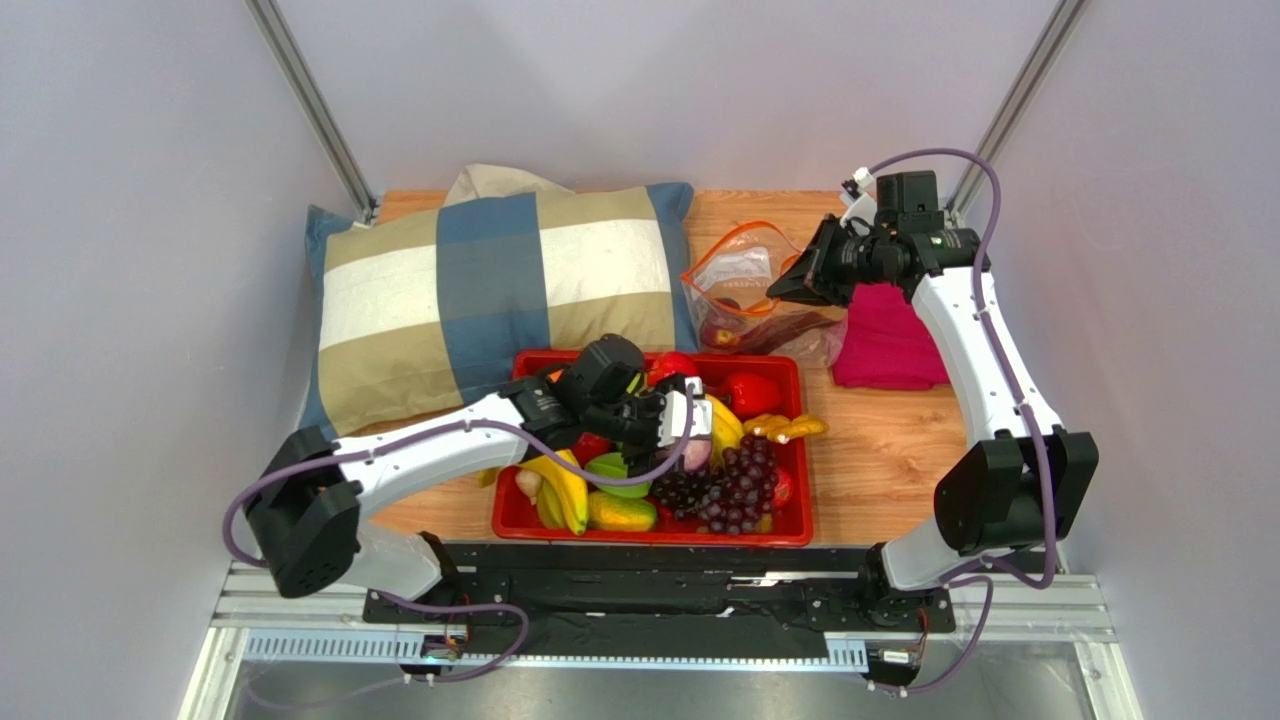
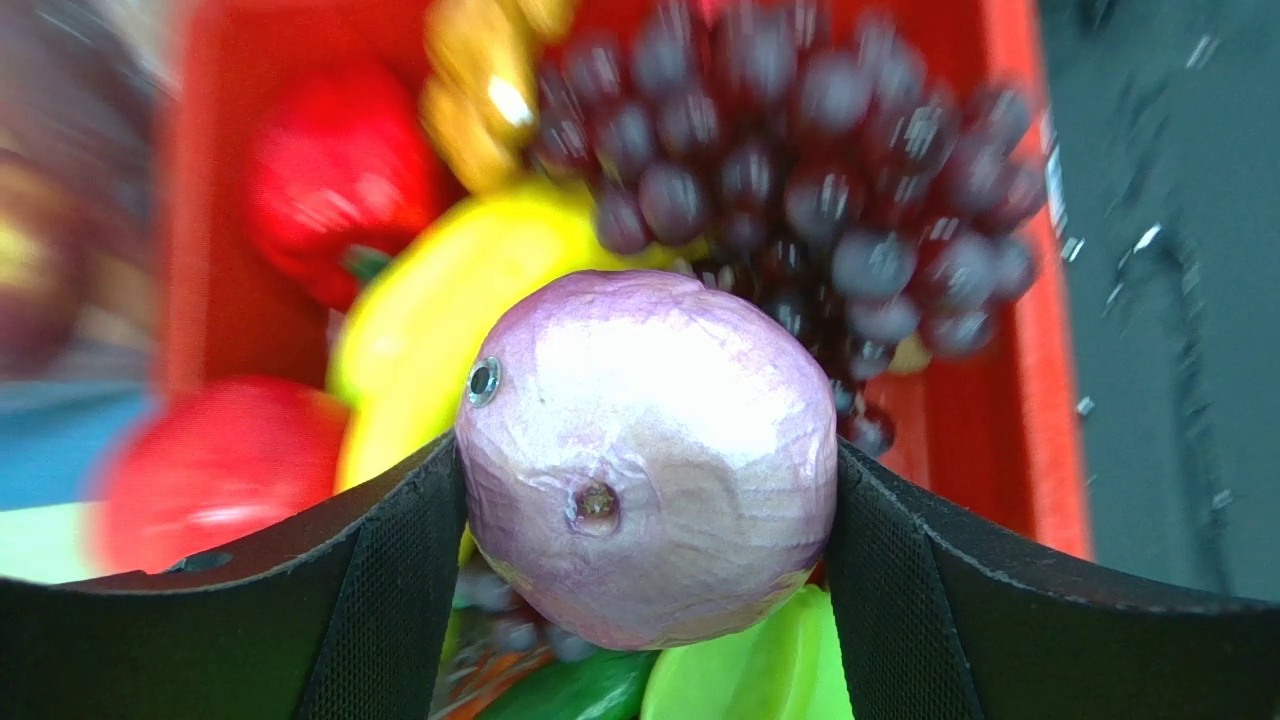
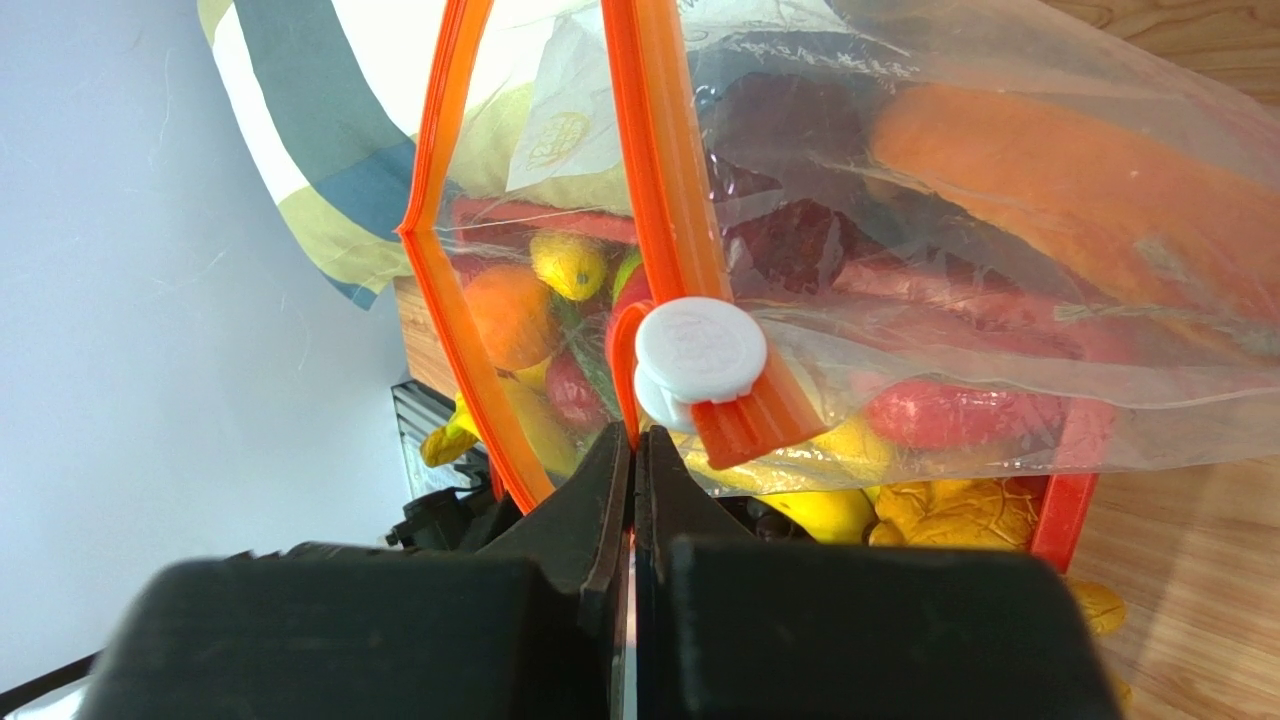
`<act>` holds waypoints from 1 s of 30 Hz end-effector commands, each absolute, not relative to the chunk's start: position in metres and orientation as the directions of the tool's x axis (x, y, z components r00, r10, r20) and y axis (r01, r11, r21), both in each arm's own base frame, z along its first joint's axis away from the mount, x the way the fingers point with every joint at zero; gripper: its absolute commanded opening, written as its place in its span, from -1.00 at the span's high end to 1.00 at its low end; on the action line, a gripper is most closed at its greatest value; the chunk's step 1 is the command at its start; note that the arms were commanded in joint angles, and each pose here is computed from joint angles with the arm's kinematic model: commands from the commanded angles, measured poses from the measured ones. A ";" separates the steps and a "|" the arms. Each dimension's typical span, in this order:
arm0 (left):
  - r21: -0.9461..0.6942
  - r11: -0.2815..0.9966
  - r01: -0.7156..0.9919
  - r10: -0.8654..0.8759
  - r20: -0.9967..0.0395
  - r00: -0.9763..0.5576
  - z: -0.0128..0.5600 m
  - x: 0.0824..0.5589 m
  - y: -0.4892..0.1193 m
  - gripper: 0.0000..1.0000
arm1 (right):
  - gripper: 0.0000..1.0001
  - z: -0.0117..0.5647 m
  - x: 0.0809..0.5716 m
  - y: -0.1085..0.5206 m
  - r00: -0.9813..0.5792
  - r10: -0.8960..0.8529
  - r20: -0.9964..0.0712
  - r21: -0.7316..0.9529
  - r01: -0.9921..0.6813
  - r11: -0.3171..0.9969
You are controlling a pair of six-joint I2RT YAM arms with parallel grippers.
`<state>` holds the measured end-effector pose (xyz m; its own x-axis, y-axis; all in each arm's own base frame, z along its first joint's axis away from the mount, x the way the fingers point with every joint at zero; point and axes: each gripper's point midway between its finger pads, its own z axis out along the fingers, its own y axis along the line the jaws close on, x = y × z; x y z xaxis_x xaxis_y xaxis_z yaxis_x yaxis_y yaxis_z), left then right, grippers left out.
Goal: Place the food in the zip-top bag and seal the zipper
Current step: Pick up the fake vegetable from the bin, then place the fake vegetable in the zipper food storage bag.
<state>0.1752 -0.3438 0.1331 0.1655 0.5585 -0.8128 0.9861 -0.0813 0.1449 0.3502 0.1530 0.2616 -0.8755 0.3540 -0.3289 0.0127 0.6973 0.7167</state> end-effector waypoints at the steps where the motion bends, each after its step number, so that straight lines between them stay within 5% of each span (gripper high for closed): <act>1: 0.221 -0.039 0.975 0.382 -0.898 0.219 0.229 0.173 -0.357 -0.38 | 1.00 0.270 0.351 0.158 -0.875 0.339 -0.345 0.728 -0.021 0.686; 9: 0.134 0.315 0.939 0.149 -0.985 0.090 0.365 0.271 -0.378 -0.32 | 1.00 0.268 0.347 0.158 -0.876 0.336 -0.346 0.727 -0.024 0.686; 12: 0.092 0.356 0.930 0.092 -0.994 0.063 0.387 0.294 -0.399 -0.30 | 1.00 0.266 0.345 0.158 -0.878 0.332 -0.345 0.725 -0.025 0.688; 25: -0.118 0.532 0.838 0.059 -0.983 -0.176 0.322 0.381 -0.448 -0.43 | 1.00 0.275 0.343 0.158 -0.867 0.330 -0.373 0.724 -0.049 0.688; 30: -0.155 0.494 0.855 0.046 -0.978 -0.203 0.323 0.375 -0.452 -0.86 | 1.00 0.277 0.343 0.158 -0.865 0.332 -0.376 0.726 -0.052 0.686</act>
<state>0.3822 -0.4437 0.2773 -0.2250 0.1484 -0.9630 0.8410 0.5287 -0.1150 0.3476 0.1509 0.2533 -0.8811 0.3515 -0.3163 0.0279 0.7064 0.7073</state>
